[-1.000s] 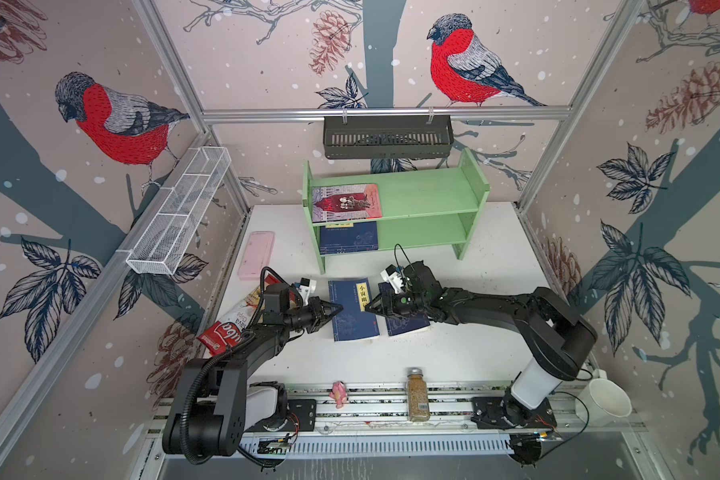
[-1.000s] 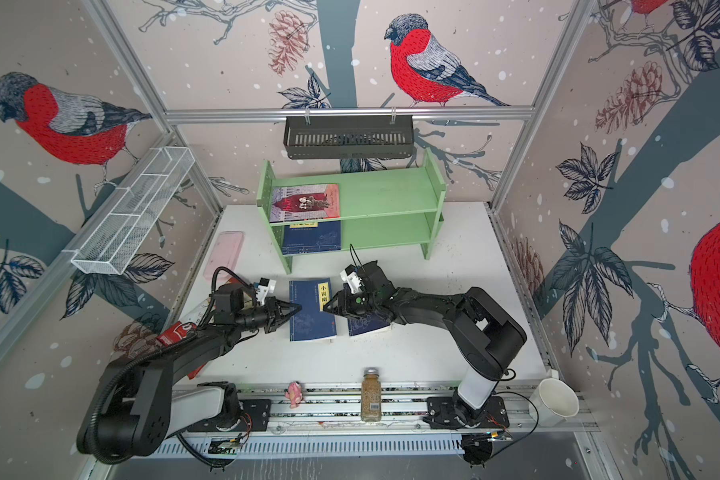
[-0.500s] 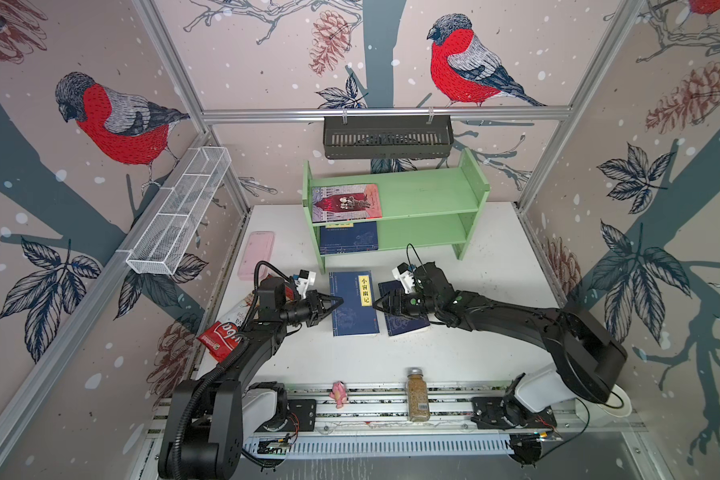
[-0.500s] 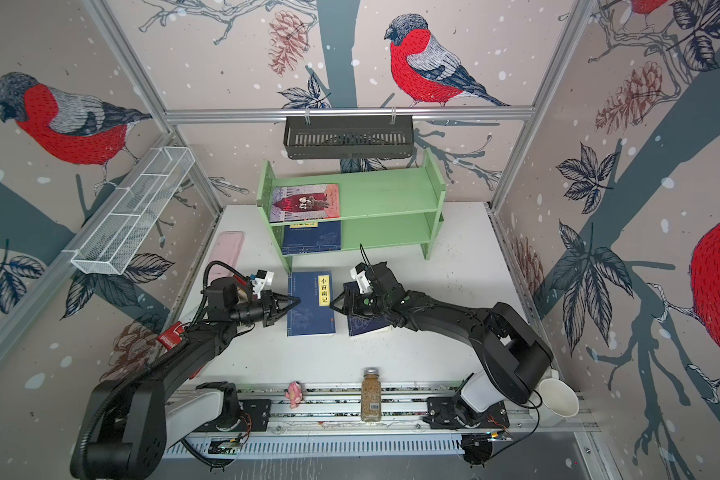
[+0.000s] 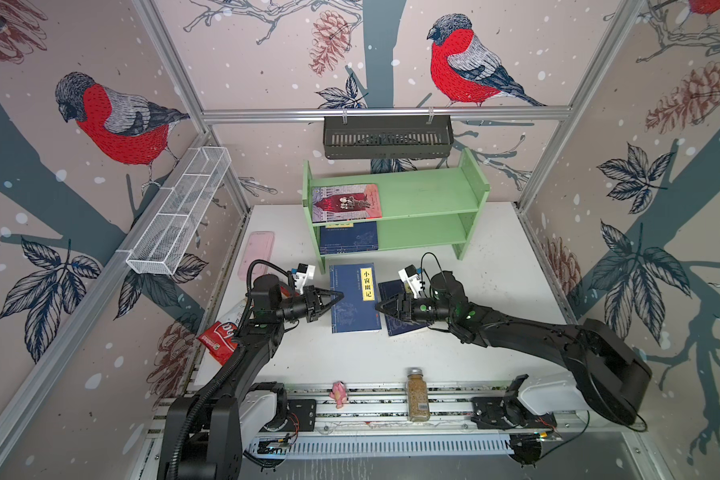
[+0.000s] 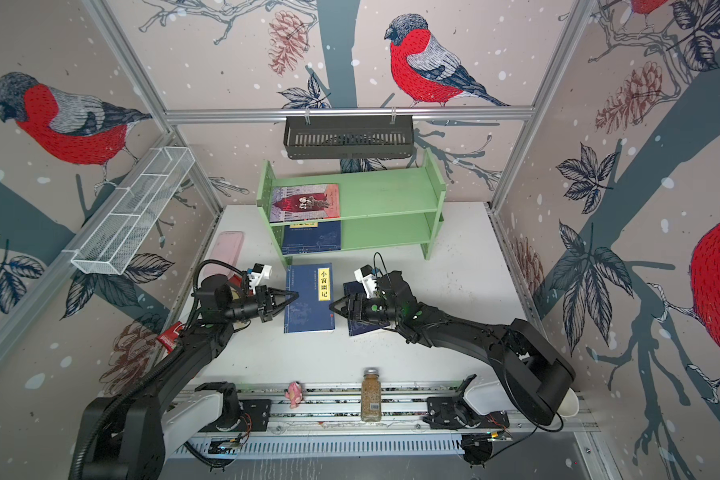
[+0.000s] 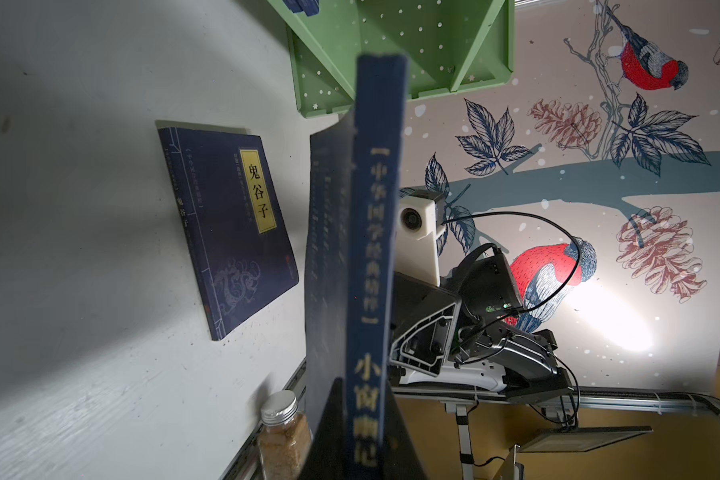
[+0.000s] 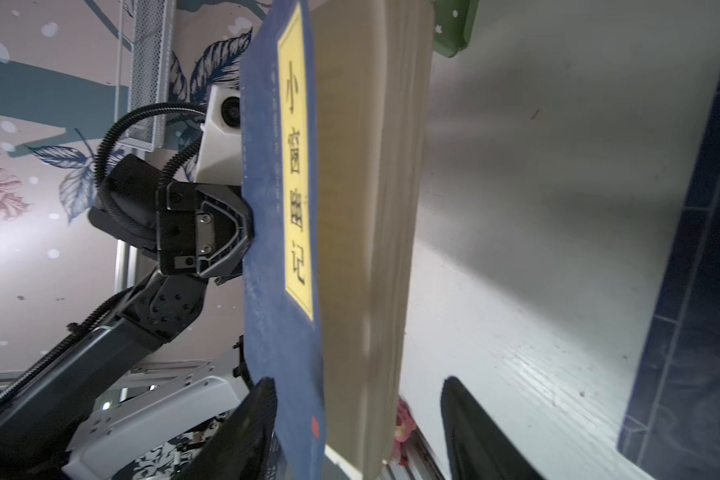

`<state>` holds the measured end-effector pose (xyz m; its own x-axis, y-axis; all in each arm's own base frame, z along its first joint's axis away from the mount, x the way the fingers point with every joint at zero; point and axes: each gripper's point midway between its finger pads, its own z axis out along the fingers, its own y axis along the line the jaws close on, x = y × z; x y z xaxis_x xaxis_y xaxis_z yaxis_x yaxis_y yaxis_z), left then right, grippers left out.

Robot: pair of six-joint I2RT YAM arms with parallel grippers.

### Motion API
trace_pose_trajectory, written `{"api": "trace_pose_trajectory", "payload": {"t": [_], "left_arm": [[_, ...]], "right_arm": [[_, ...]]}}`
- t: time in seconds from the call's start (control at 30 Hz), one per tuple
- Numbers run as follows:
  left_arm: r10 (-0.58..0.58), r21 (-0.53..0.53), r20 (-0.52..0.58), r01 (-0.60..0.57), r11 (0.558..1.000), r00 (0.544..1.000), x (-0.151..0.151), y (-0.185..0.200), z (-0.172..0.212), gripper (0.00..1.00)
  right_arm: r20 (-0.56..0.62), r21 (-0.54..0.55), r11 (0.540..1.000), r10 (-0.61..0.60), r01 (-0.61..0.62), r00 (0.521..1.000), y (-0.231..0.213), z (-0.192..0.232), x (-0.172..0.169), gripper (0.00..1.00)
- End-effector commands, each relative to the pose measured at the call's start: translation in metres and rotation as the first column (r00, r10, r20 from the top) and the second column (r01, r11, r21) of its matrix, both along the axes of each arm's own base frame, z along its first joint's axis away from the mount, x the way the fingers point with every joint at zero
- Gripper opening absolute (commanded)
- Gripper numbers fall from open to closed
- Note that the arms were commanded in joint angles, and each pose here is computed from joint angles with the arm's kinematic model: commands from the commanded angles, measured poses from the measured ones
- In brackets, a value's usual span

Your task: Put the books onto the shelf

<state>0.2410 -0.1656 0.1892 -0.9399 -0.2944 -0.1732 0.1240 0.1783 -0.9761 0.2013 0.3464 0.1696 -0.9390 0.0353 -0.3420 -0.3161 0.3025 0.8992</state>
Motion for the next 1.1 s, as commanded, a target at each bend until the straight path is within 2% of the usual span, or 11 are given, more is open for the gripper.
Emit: {"api": "trace_pose_trajectory", "payload": {"t": [0.0, 0.1, 0.27, 0.43, 0.57, 0.67, 0.8, 0.9, 1.07], "left_arm": [[-0.029, -0.031, 0.094, 0.032, 0.999, 0.995, 0.003, -0.002, 0.023, 0.00], [-0.045, -0.041, 0.122, 0.050, 0.998, 0.992, 0.008, -0.003, 0.032, 0.00], [-0.020, -0.044, 0.160, 0.028, 0.999, 0.987, 0.018, -0.002, 0.043, 0.00], [0.055, -0.029, 0.235, -0.049, 0.998, 0.970, 0.027, 0.003, 0.064, 0.00], [0.161, 0.026, 0.283, -0.175, 0.984, 0.946, 0.040, 0.014, 0.076, 0.00], [0.273, 0.038, 0.276, -0.294, 0.955, 0.921, 0.047, 0.026, 0.079, 0.00], [0.366, 0.027, 0.259, -0.386, 0.922, 0.894, 0.048, 0.037, 0.083, 0.00], [0.396, 0.012, 0.252, -0.412, 0.911, 0.883, 0.047, 0.039, 0.088, 0.00], [0.425, -0.021, 0.211, -0.431, 0.902, 0.880, 0.047, 0.042, 0.085, 0.00]], "right_arm": [[0.044, 0.124, 0.992, 0.025, -0.030, 0.999, 0.009, 0.031, -0.003, 0.65], [0.046, 0.113, 0.994, 0.007, -0.012, 0.999, 0.008, 0.031, -0.006, 0.65], [0.072, 0.071, 0.990, -0.123, 0.118, 0.990, -0.015, 0.042, -0.001, 0.69], [0.077, 0.113, 0.961, -0.261, 0.252, 0.962, -0.045, 0.063, -0.002, 0.84], [0.060, 0.138, 0.963, -0.240, 0.230, 0.969, -0.038, 0.065, -0.015, 0.84], [0.053, 0.164, 0.967, -0.205, 0.194, 0.977, -0.022, 0.067, -0.026, 0.84], [0.057, 0.217, 0.962, -0.180, 0.163, 0.982, 0.000, 0.077, -0.033, 0.84], [0.042, 0.197, 0.965, -0.186, 0.175, 0.982, 0.017, 0.076, -0.030, 0.84], [0.009, 0.281, 0.940, -0.206, 0.196, 0.978, 0.034, 0.084, -0.026, 0.84]]}}
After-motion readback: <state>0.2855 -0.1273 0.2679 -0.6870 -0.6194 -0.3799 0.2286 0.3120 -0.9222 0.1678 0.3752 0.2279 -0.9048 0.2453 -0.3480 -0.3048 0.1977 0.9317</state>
